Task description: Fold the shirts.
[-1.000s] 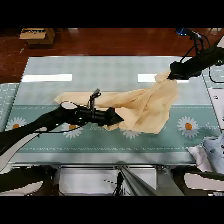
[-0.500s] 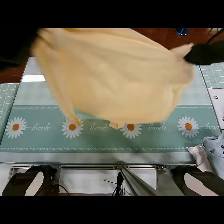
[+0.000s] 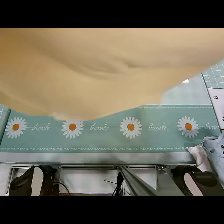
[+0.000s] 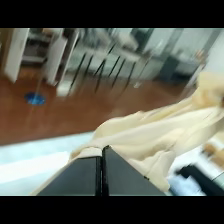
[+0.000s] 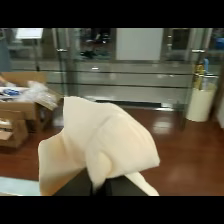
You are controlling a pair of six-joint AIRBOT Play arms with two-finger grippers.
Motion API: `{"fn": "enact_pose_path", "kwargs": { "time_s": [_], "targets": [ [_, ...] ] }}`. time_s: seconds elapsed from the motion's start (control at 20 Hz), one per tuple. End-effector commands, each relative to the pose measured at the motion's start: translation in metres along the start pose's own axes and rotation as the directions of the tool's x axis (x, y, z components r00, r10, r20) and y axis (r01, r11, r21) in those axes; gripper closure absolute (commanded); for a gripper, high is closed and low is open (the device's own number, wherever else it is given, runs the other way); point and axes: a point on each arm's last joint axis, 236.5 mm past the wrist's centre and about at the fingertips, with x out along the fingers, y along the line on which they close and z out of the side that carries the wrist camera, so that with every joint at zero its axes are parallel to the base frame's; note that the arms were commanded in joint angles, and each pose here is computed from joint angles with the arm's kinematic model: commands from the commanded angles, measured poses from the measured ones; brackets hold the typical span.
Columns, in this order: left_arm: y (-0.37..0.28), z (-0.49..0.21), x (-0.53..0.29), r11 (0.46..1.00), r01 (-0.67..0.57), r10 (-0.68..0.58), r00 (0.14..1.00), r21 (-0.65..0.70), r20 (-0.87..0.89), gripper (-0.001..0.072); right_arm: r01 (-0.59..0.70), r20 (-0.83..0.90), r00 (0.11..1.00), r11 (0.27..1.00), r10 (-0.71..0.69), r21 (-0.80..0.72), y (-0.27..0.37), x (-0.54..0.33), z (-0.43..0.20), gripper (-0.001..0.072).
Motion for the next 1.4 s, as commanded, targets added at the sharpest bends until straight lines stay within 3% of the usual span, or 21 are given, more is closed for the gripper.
{"fn": "enact_pose_path", "kwargs": {
  "time_s": [0.0, 0.1, 0.2, 0.4, 0.65, 0.75, 0.85, 1.0, 1.25, 1.3, 1.35],
  "targets": [
    [0.015, -0.032, -0.029, 0.948, -0.31, 0.317, 0.938, 0.072, -0.142, 0.0691, 0.155, -0.123, 0.979, 0.986, -0.161, -0.063, -0.03, -0.039, -0.021, 0.067],
    [0.037, -0.045, -0.046, 0.896, -0.433, 0.443, 0.875, 0.097, -0.195, 0.0692, 0.184, -0.346, 0.911, 0.972, -0.224, -0.143, -0.049, -0.035, -0.069, 0.067],
    [0.06, -0.07, -0.052, 0.88, -0.473, 0.462, 0.827, 0.048, -0.32, 0.0692, 0.12, -0.625, 0.751, 0.976, -0.211, -0.184, -0.055, -0.03, -0.134, 0.067],
    [0.128, -0.119, -0.043, 0.858, -0.501, 0.391, 0.781, -0.115, -0.487, 0.0692, 0.039, -0.778, 0.604, 0.981, -0.173, -0.188, -0.064, 0.049, -0.183, 0.067],
    [0.248, -0.207, -0.016, 0.698, -0.576, 0.292, 0.771, -0.425, -0.566, 0.0691, -0.025, -0.906, 0.413, 0.994, -0.087, -0.107, -0.075, 0.177, -0.295, 0.067],
    [0.286, -0.232, -0.006, 0.632, -0.588, 0.272, 0.778, -0.504, -0.566, 0.0691, -0.05, -0.912, 0.409, 0.998, -0.009, -0.032, -0.065, 0.217, -0.331, 0.0669],
    [0.307, -0.243, 0.012, 0.618, -0.549, 0.213, 0.806, -0.563, -0.552, 0.069, -0.077, -0.898, 0.431, 0.995, 0.092, 0.065, -0.045, 0.246, -0.351, 0.0669],
    [0.337, -0.257, 0.047, 0.647, -0.516, 0.188, 0.821, -0.561, -0.538, 0.069, -0.087, -0.861, 0.481, 0.986, 0.165, 0.141, -0.031, 0.274, -0.362, 0.0669],
    [0.381, -0.301, 0.099, 0.623, -0.528, 0.19, 0.818, -0.577, -0.543, 0.0689, -0.059, -0.82, 0.552, 0.989, 0.148, 0.138, -0.038, 0.304, -0.369, 0.0665],
    [0.383, -0.304, 0.104, 0.612, -0.518, 0.175, 0.826, -0.598, -0.536, 0.0688, -0.058, -0.823, 0.551, 0.99, 0.139, 0.129, -0.04, 0.304, -0.369, 0.0613],
    [0.386, -0.304, 0.105, 0.619, -0.51, 0.165, 0.828, -0.597, -0.536, 0.064, -0.06, -0.831, 0.54, 0.991, 0.133, 0.119, -0.041, 0.299, -0.367, 0.0479]
  ]
}}
